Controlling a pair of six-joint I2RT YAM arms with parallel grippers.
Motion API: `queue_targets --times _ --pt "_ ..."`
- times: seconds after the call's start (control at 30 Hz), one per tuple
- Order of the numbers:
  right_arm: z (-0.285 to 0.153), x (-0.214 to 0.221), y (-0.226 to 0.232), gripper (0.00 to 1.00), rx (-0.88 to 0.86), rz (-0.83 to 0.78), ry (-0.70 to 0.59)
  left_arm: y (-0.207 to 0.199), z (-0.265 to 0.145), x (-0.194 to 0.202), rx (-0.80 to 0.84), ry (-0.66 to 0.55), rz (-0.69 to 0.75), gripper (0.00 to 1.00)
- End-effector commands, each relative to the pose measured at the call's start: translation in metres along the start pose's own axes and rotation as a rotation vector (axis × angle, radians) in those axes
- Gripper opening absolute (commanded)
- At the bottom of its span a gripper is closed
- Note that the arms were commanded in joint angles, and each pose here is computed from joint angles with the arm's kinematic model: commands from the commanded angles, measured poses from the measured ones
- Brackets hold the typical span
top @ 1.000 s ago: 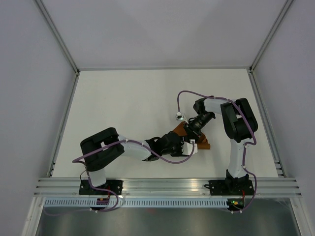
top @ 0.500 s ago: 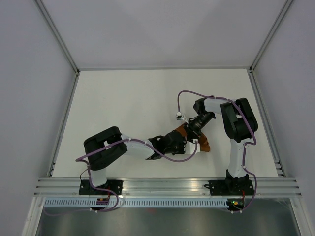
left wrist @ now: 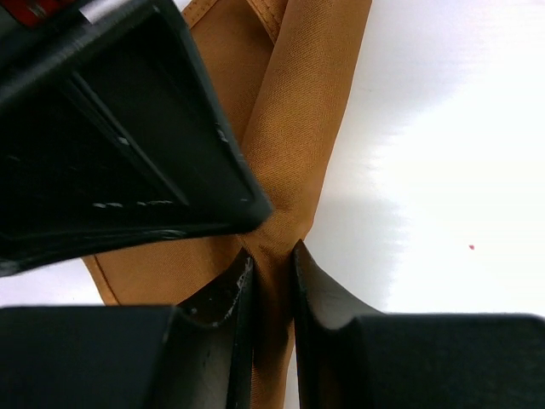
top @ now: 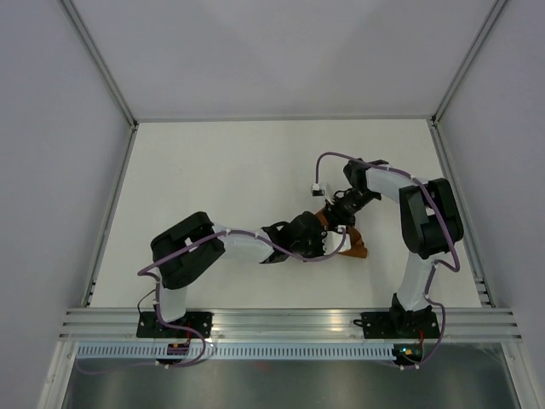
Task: Fold the napkin, place the utensils inside, and roll it up
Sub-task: Roll the napkin with the utensil
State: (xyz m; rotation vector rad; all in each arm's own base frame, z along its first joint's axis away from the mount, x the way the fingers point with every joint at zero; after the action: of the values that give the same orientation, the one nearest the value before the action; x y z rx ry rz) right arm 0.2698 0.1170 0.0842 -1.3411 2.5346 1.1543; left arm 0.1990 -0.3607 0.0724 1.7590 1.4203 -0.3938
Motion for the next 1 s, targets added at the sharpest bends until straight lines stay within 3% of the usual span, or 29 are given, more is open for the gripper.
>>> queue_targets --times 0.0,0.3,0.53,0.77,0.97 --pt "-0.037 -0.024 -0.018 0.55 0.204 -0.081 -0.146 -0.028 0.006 0.017 0.193 0.086 -0.147 0.02" --pt "-0.114 -0.022 -0.028 0.57 0.368 -0.009 -0.404 -0.013 0.012 0.015 0.208 0.163 -0.238 0.02" --pt "-0.172 -0.002 -0.005 0.58 0.508 -0.030 -0.606 -0.005 0.015 0.022 0.356 0.179 -0.441 0.02" --pt "-0.170 0.010 0.035 0.65 0.587 -0.145 -0.673 0.019 0.018 0.041 0.378 0.281 -0.611 0.02" --pt "-0.135 0.024 0.057 0.66 0.581 -0.289 -0.601 0.029 0.021 0.046 0.463 0.291 -0.742 0.04"
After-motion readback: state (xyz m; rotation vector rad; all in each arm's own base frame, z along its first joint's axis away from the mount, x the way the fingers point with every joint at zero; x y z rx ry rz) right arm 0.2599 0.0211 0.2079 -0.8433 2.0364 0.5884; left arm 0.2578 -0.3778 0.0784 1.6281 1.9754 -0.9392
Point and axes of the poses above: each gripper's point midway between its finger pads, its own z axis out along the fingers, its own y axis along the line the jaws close on, x = y × z, the point moved 8 cm from there along -z, back along the fingers, and after that the axes turned 8 degrees about z, right-handed, at the moved point
